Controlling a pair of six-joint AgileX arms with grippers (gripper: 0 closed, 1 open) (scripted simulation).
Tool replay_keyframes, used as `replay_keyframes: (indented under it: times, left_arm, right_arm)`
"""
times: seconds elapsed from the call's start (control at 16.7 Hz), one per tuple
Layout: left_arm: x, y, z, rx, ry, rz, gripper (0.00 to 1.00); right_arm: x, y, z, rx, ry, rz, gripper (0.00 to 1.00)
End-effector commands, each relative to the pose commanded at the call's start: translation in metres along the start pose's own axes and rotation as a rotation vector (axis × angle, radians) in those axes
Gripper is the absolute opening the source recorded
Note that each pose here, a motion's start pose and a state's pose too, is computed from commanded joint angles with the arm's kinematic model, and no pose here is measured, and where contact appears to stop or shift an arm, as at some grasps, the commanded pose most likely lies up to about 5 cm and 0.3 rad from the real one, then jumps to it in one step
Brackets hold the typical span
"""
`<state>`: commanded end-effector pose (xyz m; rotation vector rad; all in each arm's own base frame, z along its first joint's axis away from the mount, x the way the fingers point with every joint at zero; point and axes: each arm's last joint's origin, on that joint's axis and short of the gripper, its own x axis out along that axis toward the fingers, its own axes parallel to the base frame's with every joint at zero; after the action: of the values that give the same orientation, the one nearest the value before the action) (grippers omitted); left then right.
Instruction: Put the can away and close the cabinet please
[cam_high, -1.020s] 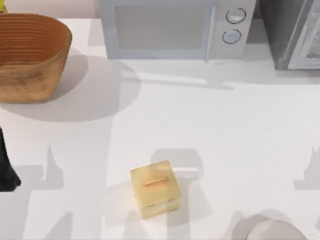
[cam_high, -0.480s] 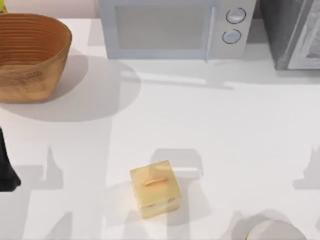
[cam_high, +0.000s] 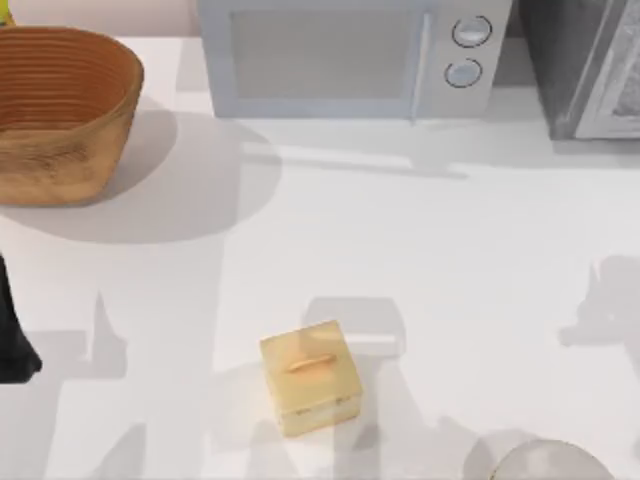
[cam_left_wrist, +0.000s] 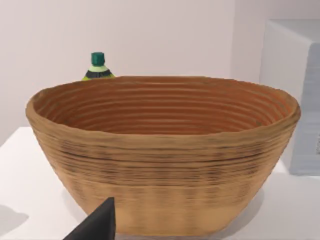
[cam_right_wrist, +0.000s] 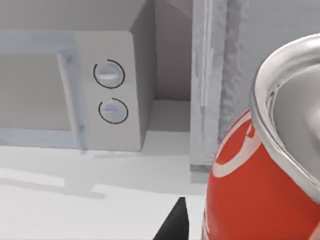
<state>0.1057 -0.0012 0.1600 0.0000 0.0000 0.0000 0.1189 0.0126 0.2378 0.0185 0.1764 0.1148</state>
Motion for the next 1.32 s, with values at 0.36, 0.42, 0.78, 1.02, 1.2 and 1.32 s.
replay_keyframes:
  times: [0.36, 0.42, 0.78, 1.02, 1.2, 1.32]
  left_arm:
    - [0.0, 0.0, 0.0, 0.0, 0.0, 0.0, 1.0]
    - [0.0, 0.0, 0.0, 0.0, 0.0, 0.0, 1.0]
    - [0.0, 0.0, 0.0, 0.0, 0.0, 0.0, 1.0]
    - [0.0, 0.0, 0.0, 0.0, 0.0, 0.0, 1.0]
    - [0.0, 0.0, 0.0, 0.0, 0.0, 0.0, 1.0]
    - [0.0, 0.0, 0.0, 0.0, 0.0, 0.0, 1.0]
  right_arm:
    - [0.027, 0.019, 0.095, -0.039, 0.086, 0.085, 0.0]
    - [0.033, 0.022, 0.113, -0.044, 0.085, 0.088, 0.0]
    - [0.071, 0.034, 0.219, -0.048, -0.013, 0.034, 0.0]
    - [0.087, 0.032, 0.27, -0.031, -0.117, -0.054, 0.0]
    - [0.091, 0.028, 0.29, -0.019, -0.168, -0.105, 0.0]
    - [0.091, 0.027, 0.292, -0.017, -0.176, -0.113, 0.0]
